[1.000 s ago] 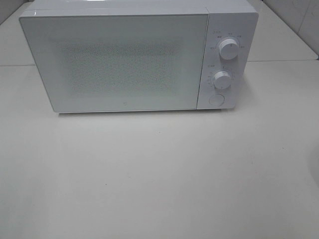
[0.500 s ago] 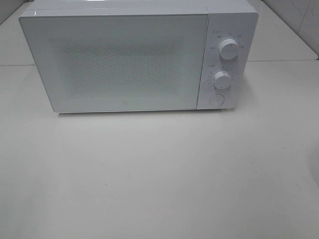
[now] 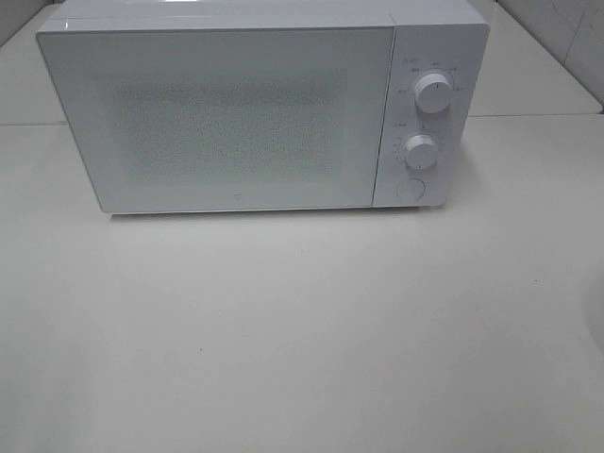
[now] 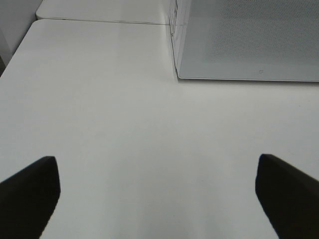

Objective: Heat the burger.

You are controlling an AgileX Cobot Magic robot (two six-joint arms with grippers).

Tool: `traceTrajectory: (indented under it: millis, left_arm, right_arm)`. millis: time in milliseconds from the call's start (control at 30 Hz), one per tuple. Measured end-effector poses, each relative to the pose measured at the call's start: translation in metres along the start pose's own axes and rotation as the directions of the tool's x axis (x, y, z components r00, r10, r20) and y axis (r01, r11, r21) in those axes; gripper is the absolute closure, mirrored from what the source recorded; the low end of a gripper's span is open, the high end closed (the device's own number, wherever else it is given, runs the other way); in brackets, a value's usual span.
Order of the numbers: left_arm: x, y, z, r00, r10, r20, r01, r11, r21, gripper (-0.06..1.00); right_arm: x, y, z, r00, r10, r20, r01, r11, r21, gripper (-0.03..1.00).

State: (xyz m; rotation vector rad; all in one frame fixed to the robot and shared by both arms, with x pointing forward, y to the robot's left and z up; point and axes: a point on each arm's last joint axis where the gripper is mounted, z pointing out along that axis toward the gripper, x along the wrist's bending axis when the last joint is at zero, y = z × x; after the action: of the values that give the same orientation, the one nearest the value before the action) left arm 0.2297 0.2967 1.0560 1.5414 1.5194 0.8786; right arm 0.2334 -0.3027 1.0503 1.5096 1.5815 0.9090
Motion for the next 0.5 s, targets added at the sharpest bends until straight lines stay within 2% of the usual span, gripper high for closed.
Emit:
traceTrajectory:
  millis: [500]
  left_arm:
    - [0.0000,0.0000,0.0000,1.000,0.000,0.000,0.000,1.000,0.000,-0.04]
  right_arm:
    - [0.0000,0.0000,0.0000,1.000,0.000,0.000,0.000,1.000,0.000,0.48]
